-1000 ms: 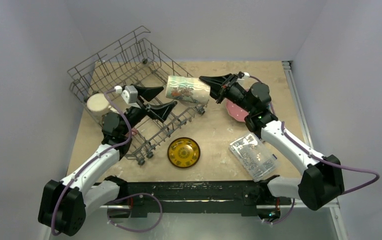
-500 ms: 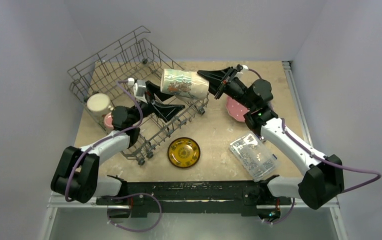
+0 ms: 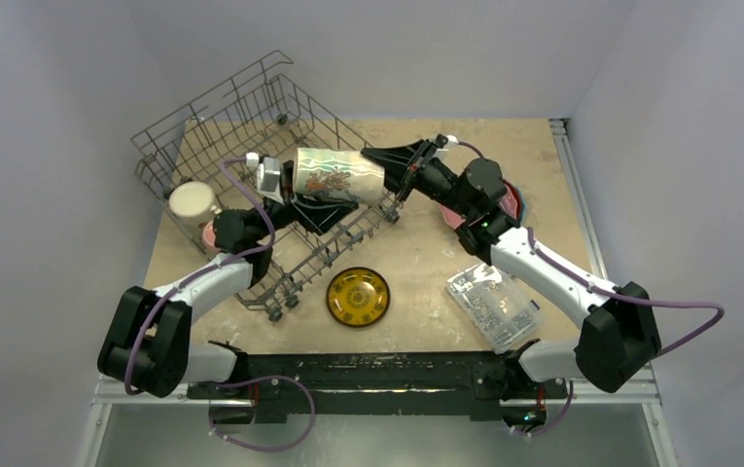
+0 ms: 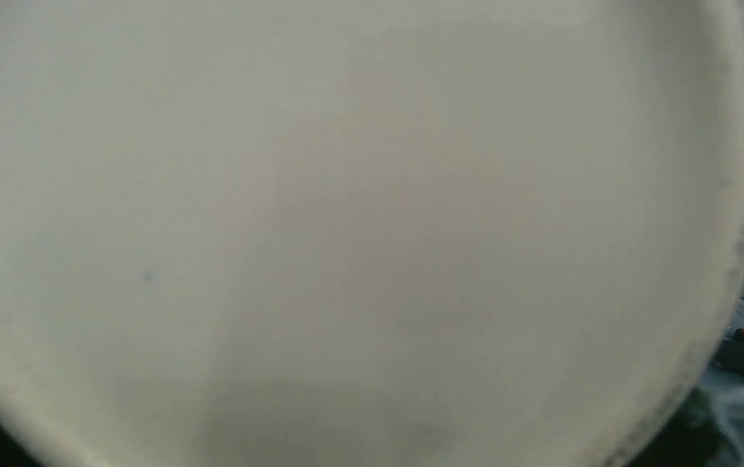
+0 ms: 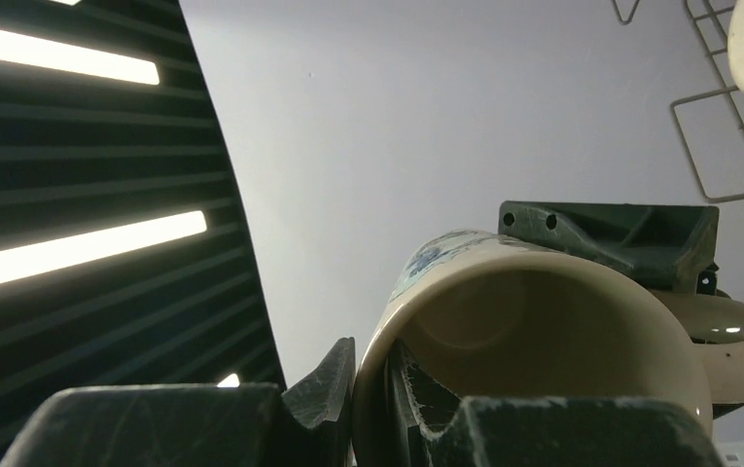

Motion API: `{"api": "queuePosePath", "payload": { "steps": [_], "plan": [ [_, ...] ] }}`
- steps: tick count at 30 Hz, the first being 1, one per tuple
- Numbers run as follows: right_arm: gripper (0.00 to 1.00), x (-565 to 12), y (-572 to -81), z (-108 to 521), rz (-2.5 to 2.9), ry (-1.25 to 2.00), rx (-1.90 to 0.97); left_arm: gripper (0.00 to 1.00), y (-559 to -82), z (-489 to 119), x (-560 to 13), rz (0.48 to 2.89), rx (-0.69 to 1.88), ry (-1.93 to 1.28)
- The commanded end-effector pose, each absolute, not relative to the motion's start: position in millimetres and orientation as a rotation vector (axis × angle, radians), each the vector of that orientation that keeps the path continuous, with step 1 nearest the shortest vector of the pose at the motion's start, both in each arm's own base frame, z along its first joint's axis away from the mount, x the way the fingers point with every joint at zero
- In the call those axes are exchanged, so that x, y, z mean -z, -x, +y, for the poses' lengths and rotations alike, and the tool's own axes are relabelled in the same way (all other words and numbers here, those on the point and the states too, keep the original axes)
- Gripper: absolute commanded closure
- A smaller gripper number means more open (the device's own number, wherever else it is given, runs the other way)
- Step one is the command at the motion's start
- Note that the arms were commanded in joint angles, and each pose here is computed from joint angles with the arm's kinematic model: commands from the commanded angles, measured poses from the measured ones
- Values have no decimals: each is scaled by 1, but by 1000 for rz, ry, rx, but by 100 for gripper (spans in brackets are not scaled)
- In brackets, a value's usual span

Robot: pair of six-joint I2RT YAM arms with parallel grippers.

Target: Load the mixed dishes into the dish rack

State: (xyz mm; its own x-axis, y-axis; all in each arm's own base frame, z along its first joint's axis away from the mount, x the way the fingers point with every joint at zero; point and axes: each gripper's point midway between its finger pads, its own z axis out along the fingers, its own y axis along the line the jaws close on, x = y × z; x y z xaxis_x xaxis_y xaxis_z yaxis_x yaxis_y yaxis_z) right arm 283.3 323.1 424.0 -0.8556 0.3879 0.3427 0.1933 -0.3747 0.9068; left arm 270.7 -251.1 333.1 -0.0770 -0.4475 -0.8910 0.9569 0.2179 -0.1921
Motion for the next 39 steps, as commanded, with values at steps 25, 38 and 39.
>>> {"api": "queuePosePath", "payload": {
  "steps": [25, 38, 39],
  "plan": [
    [1, -375, -286, 286, 1724, -577, -2050, 100, -267, -201, -381, 1227, 943, -323],
    [1, -279, -295, 231, 2046, -423, -1231, 100, -222, -44, -307, 2014, 181, 527],
    [1, -277, -296, 233, 2055, -412, -1230, 100, -214, -39, -300, 2064, 146, 591]
  ]
}}
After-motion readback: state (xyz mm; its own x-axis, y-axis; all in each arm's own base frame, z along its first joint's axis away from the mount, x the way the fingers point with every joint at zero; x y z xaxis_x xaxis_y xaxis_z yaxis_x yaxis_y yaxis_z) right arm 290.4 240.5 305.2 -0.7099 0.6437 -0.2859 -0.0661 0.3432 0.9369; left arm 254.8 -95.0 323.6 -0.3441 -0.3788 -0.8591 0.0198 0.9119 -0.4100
